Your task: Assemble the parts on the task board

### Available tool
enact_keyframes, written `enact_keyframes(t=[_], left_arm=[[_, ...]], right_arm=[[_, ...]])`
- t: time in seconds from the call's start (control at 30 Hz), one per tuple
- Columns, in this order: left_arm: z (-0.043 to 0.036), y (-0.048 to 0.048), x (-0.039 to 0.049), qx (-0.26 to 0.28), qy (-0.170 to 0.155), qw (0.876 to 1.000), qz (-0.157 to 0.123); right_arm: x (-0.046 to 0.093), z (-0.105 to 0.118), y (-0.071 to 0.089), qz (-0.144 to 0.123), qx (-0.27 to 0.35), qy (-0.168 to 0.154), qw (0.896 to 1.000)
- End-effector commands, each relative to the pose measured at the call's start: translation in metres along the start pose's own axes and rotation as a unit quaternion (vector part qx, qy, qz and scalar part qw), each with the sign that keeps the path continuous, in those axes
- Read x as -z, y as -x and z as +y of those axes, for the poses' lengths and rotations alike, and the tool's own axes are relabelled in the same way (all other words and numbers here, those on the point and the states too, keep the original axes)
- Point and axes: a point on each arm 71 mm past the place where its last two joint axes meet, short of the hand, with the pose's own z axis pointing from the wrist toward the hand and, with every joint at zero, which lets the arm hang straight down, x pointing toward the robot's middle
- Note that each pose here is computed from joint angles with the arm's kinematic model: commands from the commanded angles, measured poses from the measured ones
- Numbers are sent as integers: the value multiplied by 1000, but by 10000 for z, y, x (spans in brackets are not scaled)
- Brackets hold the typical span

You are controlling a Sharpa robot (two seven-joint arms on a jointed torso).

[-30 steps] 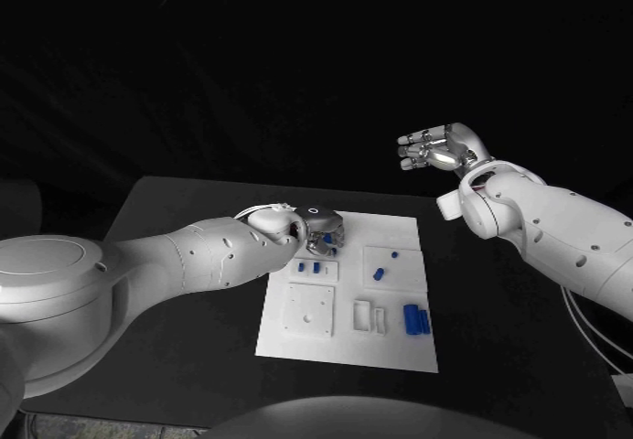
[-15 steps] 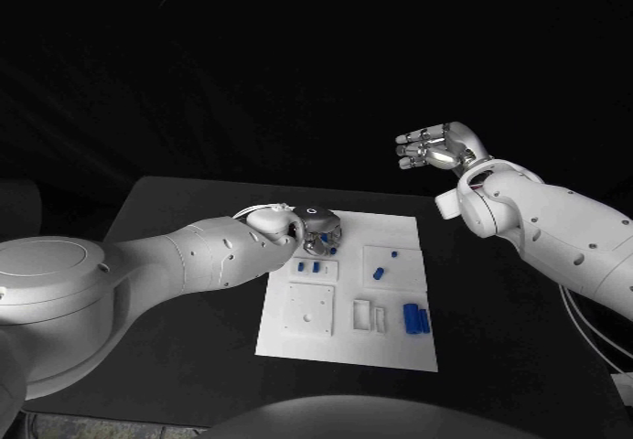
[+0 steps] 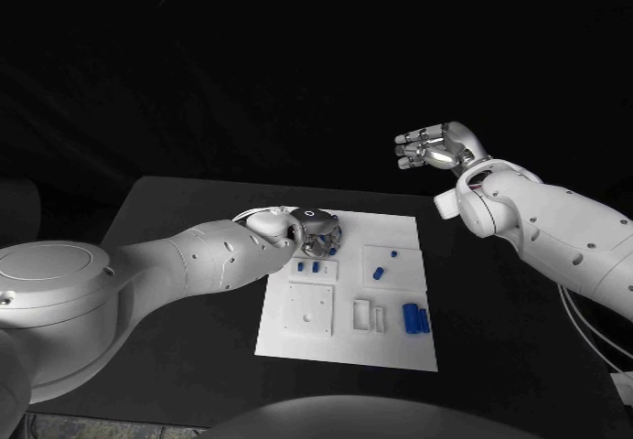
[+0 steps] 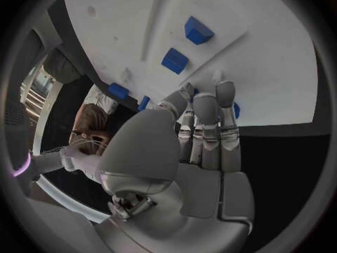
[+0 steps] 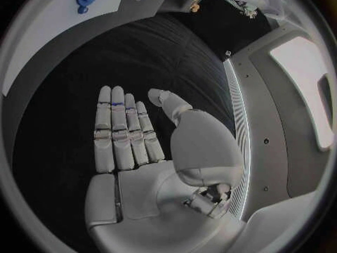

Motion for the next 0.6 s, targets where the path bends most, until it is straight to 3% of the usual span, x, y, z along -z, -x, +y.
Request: enact_keyframes(t=[0.03,0.6], left_arm=[[-20,-3,-9,-4,-1,1000,-9],[-47,18,-6,1,-4,1000,-30]], right_arm=[[-2,13,-20,8,1,5,1000],[-3,8,-18,8,2,5,1000]])
